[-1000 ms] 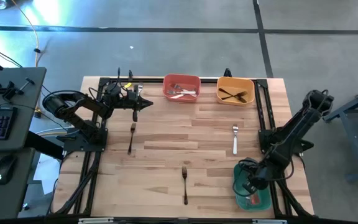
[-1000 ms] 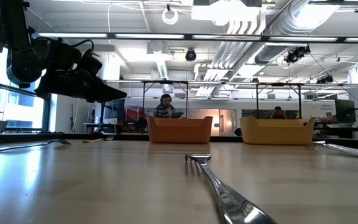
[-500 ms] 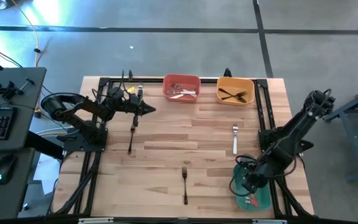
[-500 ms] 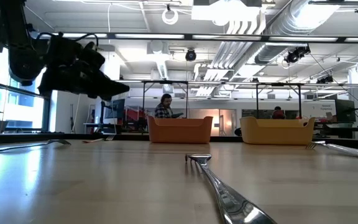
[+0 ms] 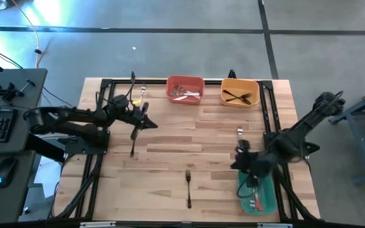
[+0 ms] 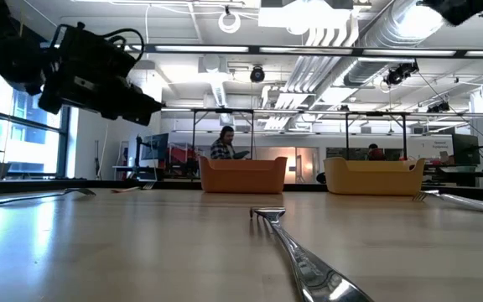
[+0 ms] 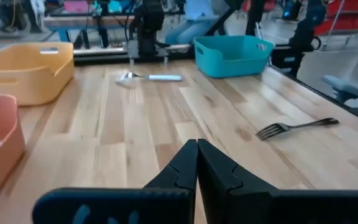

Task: Sort silverware by color (type)
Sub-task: Put the black fork into the yellow bin

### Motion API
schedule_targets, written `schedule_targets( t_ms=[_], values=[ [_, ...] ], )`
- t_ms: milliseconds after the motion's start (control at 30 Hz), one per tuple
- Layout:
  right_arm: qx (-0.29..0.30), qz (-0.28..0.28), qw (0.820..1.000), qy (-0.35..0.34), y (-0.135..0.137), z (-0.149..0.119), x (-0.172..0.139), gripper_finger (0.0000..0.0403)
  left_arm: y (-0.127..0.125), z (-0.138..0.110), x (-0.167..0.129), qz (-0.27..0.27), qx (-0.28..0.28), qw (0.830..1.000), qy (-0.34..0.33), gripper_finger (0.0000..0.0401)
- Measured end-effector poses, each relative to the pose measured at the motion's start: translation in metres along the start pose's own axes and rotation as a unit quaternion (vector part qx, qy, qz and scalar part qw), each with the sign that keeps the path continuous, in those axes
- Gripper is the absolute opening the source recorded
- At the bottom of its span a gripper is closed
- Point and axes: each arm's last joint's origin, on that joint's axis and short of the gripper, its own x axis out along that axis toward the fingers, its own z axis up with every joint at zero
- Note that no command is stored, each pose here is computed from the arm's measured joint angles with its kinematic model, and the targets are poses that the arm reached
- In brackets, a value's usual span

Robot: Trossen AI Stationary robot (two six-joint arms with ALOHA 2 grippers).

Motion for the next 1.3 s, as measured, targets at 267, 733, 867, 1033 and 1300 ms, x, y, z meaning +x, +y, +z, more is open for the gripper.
schedule_targets(
  t_ms=[267,733,867,1033,1300],
  values=[
    [-0.103,0.075,0.984,-0.127,-0.059,-0.008,0.052,0.0001,-0.021,0.005,-0.006,0.045,-0.033,0.996,0.066,0.0001],
    [-0.111,-0.009,0.965,-0.238,-0.128,-0.002,0.060,0.0000,-0.057,0.026,-0.011,0.226,-0.303,0.858,0.347,0.0008],
    [-0.102,-0.009,0.966,-0.236,-0.130,-0.002,0.061,0.0000,-0.066,0.027,-0.013,0.283,-0.346,0.812,0.374,0.0039],
    [-0.107,-0.001,0.967,-0.230,-0.126,-0.003,0.064,0.0000,-0.068,0.018,-0.013,0.334,-0.381,0.766,0.396,0.0092],
    [-0.115,0.011,0.966,-0.231,-0.120,-0.003,0.064,0.0000,-0.065,0.001,-0.001,0.343,-0.385,0.729,0.450,0.0152]
  ],
)
